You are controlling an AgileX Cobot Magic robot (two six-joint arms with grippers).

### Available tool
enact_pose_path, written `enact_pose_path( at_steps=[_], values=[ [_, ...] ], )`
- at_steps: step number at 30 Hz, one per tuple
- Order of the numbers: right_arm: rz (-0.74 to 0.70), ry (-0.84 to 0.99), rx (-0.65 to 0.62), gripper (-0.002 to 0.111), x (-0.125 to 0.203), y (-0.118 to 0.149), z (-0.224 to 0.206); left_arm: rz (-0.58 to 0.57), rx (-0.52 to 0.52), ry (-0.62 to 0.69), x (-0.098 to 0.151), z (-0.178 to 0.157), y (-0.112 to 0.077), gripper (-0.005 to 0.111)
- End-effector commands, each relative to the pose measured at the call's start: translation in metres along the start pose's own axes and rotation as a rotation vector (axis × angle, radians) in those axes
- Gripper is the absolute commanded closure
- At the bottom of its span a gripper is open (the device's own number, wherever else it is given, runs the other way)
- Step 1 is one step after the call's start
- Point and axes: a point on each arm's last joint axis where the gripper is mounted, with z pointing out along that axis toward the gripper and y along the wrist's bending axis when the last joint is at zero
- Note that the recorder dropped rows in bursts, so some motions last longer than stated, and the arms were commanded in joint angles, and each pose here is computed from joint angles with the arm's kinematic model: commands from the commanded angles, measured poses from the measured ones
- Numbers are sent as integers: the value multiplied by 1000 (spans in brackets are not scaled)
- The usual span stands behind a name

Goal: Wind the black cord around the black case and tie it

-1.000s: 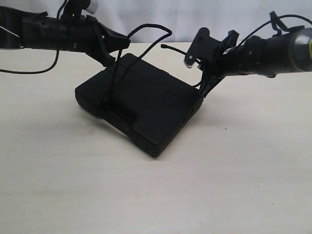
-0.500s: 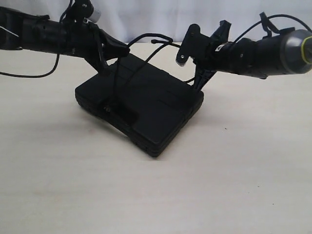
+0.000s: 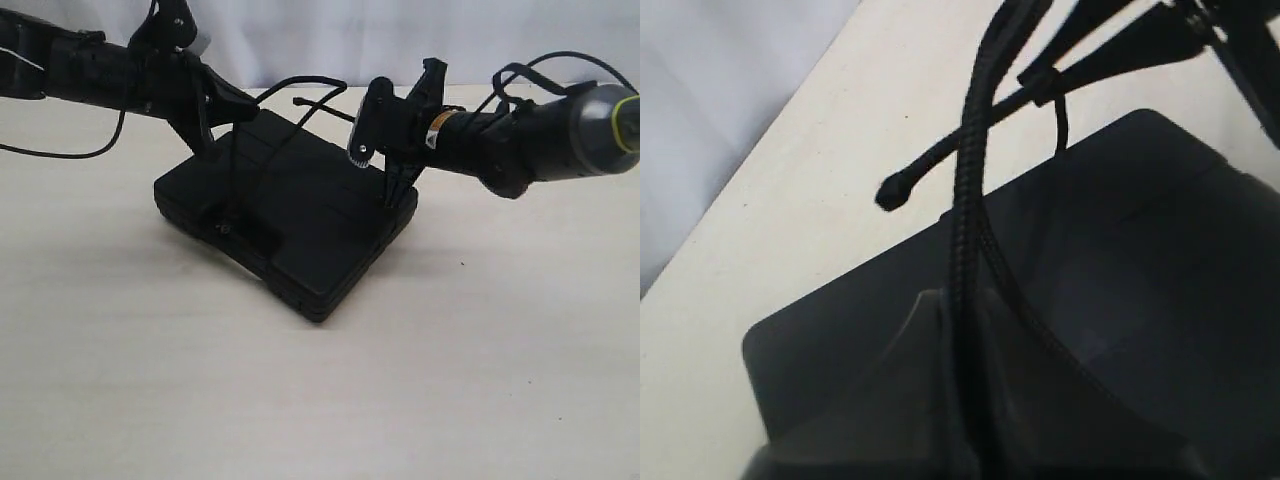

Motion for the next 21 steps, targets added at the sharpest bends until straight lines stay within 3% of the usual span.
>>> enact_pose_path(
  at_steps=[1, 5, 8, 14, 17, 18, 21],
  values=[
    [-28, -160, -14, 104, -12, 7, -4, 34, 38, -31, 7, -2, 14, 107],
    [-46, -238, -34, 104, -18, 9, -5, 25, 91, -58, 16, 4, 21, 107],
    [15, -212, 23, 104, -9, -3, -5, 26, 129, -58, 25, 6, 23, 107],
    [142, -132, 127, 104, 39, -37, -12, 54, 317, -202, 14, -14, 23, 107],
    [194, -117, 144, 104, 60, -47, -18, 77, 308, -187, 15, -19, 29, 107],
    [188, -118, 133, 104, 62, -47, -18, 88, 322, -169, 17, -17, 27, 107],
    [-9, -159, 11, 104, 59, -36, -19, 136, 411, -74, 32, -4, 16, 107]
  ],
)
